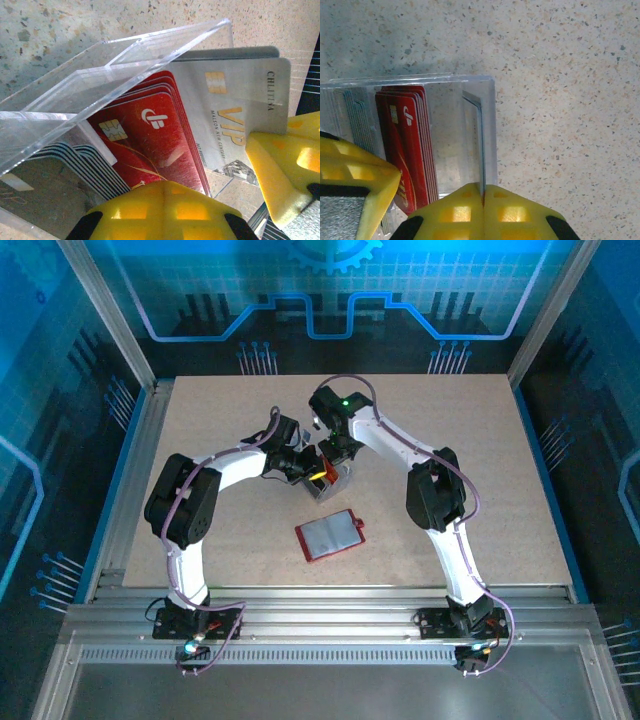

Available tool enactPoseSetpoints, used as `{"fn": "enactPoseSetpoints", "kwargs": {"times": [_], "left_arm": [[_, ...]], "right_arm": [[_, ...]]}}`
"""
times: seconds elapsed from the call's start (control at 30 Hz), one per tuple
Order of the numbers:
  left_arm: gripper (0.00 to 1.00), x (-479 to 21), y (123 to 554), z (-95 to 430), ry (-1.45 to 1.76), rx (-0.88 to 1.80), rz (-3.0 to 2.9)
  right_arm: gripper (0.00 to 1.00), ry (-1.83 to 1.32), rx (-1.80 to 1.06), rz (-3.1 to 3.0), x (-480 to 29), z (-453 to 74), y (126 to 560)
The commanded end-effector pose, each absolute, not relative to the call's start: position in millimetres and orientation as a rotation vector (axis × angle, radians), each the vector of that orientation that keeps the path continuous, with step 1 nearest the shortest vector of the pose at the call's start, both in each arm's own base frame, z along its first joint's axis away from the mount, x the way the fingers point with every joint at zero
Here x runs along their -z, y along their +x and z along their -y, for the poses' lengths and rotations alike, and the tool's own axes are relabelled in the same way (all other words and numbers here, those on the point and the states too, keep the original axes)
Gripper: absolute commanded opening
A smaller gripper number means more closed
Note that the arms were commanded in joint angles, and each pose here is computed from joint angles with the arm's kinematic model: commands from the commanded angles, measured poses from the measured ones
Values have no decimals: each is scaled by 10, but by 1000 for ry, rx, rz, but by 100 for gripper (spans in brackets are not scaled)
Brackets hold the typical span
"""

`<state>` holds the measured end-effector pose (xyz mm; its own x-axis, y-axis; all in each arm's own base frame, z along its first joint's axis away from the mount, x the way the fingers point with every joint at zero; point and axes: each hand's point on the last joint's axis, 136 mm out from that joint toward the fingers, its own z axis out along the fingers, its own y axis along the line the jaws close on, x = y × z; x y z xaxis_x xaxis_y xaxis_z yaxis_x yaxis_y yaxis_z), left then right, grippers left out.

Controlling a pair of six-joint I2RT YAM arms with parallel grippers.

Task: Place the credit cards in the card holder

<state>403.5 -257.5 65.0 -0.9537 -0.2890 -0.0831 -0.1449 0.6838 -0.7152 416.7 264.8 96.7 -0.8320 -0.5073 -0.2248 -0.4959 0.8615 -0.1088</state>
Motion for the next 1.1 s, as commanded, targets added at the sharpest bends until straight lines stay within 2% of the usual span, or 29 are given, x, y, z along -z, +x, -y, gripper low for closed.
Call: {"fn": "enactPoseSetpoints", "kwargs": {"times": [0.0, 0.3, 0.47, 0.6, 1.07], "left_arm": [[1, -87, 3799, 2226, -527, 925, -2876], [1, -95, 3803, 2232, -523, 932, -2872], [1, -98, 3804, 2238, -523, 937, -2871], [1, -90, 3804, 2237, -524, 937, -2870], [1, -97, 3806, 2233, -525, 942, -2868]], "right_arm": [[6, -780, 23, -2797, -1156, -2632, 4053], [5, -781, -186, -2875, -1052, -2802, 3874], [16, -757, -257, -2919, -959, -2818, 3810], [23, -714, -422, -2938, -963, -2875, 3762], [26, -639, -680, -2934, -1027, -2960, 3756]]}}
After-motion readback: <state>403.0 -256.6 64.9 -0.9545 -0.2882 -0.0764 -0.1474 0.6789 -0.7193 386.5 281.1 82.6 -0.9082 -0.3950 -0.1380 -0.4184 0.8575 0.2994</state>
